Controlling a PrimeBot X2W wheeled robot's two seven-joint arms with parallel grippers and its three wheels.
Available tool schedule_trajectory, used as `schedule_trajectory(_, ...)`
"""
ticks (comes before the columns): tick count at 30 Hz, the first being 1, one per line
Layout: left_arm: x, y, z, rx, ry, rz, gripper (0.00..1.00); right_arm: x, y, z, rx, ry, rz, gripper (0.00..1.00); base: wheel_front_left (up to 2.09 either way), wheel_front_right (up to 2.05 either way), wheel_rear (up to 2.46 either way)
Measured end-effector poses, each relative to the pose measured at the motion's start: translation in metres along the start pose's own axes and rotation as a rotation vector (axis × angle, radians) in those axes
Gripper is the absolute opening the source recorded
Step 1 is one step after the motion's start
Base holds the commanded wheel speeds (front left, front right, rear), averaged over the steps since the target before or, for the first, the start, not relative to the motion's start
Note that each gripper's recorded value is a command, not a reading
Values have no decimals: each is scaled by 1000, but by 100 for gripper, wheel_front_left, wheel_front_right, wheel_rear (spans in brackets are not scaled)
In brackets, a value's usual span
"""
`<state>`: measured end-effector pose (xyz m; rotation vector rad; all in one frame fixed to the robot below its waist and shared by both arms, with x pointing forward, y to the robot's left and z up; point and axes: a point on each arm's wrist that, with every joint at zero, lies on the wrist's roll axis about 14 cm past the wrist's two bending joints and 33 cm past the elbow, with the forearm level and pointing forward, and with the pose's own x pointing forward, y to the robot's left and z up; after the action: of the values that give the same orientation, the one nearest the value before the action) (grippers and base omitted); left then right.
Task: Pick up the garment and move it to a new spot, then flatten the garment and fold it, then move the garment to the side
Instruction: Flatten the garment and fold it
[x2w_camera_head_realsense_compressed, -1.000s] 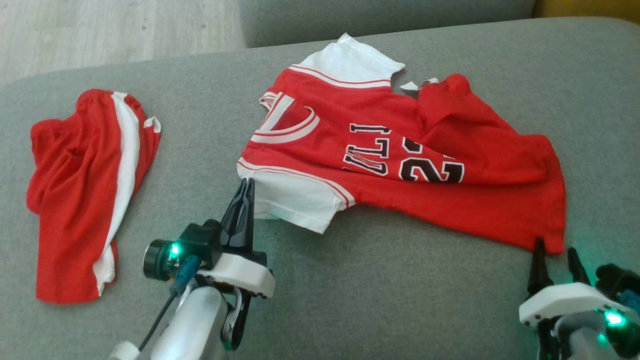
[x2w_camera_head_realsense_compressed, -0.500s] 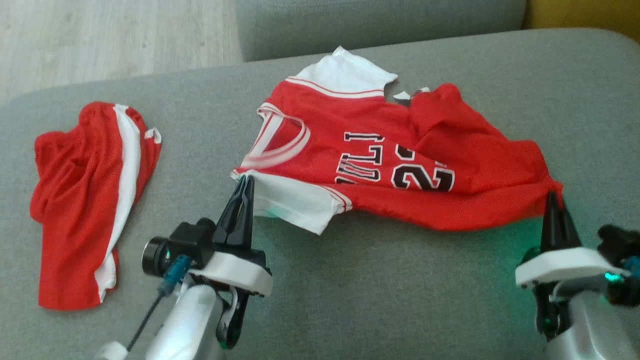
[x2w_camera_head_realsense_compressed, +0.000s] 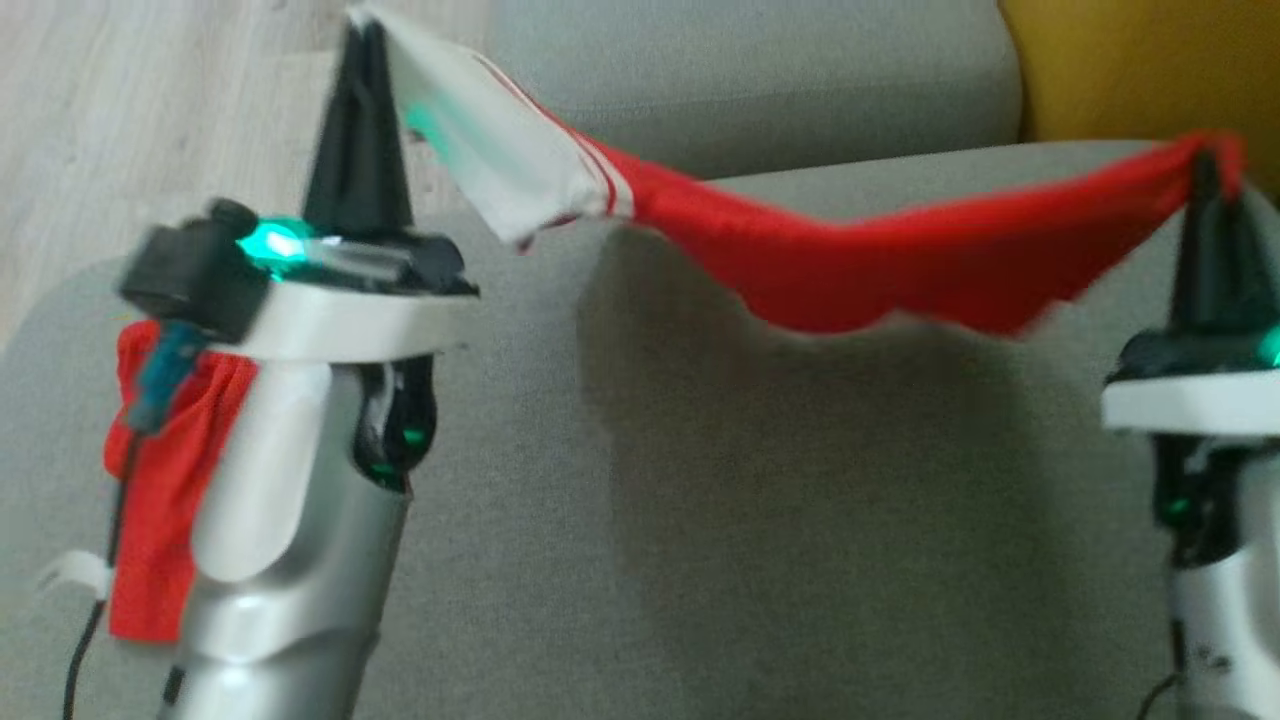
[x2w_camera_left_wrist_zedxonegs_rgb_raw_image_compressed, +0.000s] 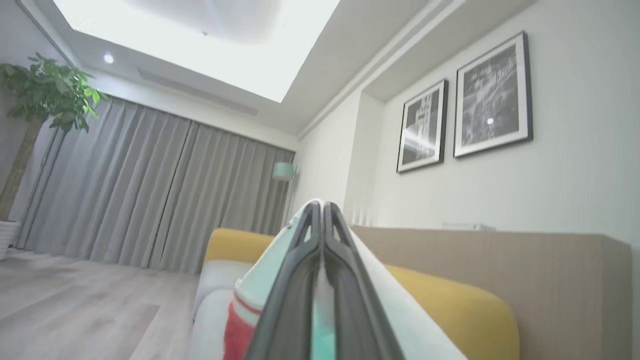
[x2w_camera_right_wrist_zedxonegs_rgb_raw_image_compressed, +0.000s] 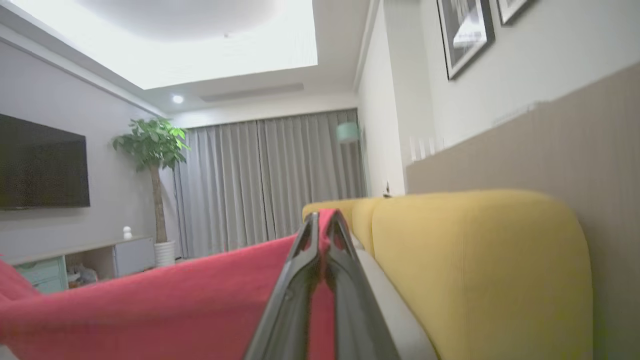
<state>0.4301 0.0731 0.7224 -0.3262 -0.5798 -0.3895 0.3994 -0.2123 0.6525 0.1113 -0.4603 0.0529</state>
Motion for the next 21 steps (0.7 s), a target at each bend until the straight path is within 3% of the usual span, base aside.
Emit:
schedule_trajectory(5,7,-16,60,-21,-158,-19,0,4,9,59,-38,-133,46,0,0,0,0)
schedule_trajectory(10,8,-29,98,-41,-236,-36,0,-2,8,85,-67,-163,42,0,0,0,0)
schedule_trajectory(16,18,-20,89,-41,-184,-26,0,1,-4,75,-101,-98,-9,0,0,0,0)
schedule_trajectory(21,61,11,52,-13,-79,-17,0,42,-9,44,-126,-17,-1,0,0,0,0)
